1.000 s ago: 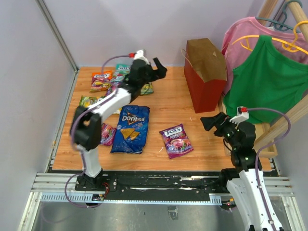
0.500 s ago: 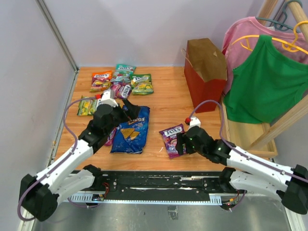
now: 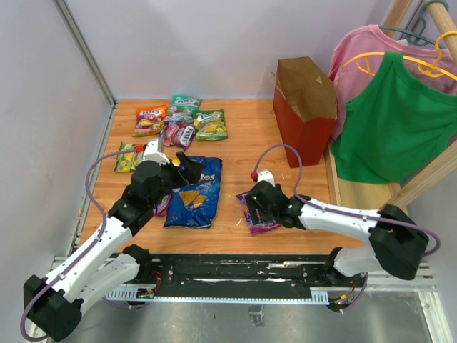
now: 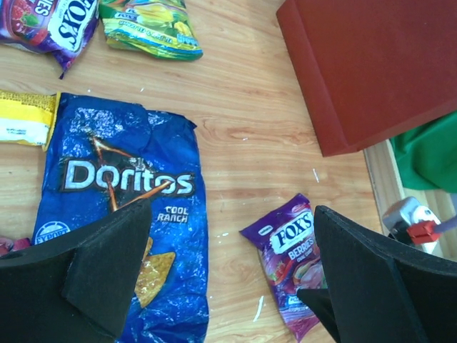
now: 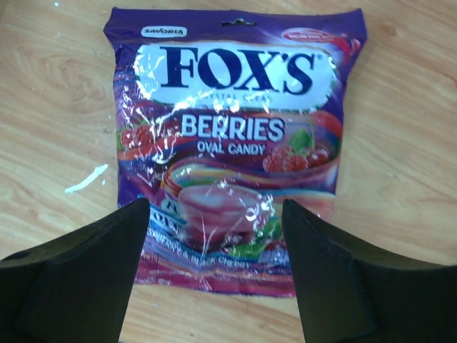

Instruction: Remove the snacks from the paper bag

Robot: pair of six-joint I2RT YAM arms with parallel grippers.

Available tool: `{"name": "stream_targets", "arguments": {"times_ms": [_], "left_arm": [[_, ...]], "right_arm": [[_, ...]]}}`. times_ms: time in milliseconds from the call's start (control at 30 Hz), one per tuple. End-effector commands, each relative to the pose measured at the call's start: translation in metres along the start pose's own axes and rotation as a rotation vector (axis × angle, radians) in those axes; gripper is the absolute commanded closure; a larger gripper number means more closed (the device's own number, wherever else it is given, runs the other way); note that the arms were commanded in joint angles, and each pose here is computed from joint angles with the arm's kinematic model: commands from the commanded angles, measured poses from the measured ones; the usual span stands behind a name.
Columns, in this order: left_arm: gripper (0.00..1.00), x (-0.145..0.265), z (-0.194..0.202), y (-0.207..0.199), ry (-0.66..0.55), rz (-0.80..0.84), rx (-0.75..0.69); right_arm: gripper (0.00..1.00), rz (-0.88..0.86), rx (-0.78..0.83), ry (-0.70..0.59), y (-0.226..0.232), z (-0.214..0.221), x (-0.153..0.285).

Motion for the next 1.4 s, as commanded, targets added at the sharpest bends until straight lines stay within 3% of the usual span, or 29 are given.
{"name": "stream_targets", "arguments": {"times_ms": [0,233,533,933,1100,1367], "left_arm": [[0.0,0.005,-0.008,-0.001,-0.019,-0.012,-0.048],[0.0,0.014,-0.012,0.001,-0.046,-0.018,-0.072],[0.0,0.022,-0.017,-0.002,-0.061,0.002,-0.066],[0.0,0.03,-0.02,-0.003,-0.047,0.011,-0.081],[0.0,0.038,-0.024,-0.003,-0.061,0.008,-0.094],[0.0,0.03,-0.019,-0.004,-0.046,0.04,-0.092]], "right_arm": [[0.23,0.041,0.037,-0.012,0.006,-0.016,-0.019],[0.21,0.011,0.006,0.021,0.005,-0.026,-0.05],[0.21,0.006,-0.023,-0.005,-0.001,-0.074,-0.078],[0.18,0.156,-0.071,0.02,-0.008,-0.146,-0.127],[0.19,0.089,-0.097,-0.079,-0.01,-0.146,-0.115],[0.18,0.019,-0.081,-0.239,-0.016,-0.165,-0.056]]}}
Point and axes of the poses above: each gripper's point midway between its finger pads, its own x axis back along the fingers, its own y axis along the line the jaws close on, z = x × y, the point moved 10 cm from there along x, back along the fingers, and after that the axes turned 1 degree about x, right-handed, at the moved point
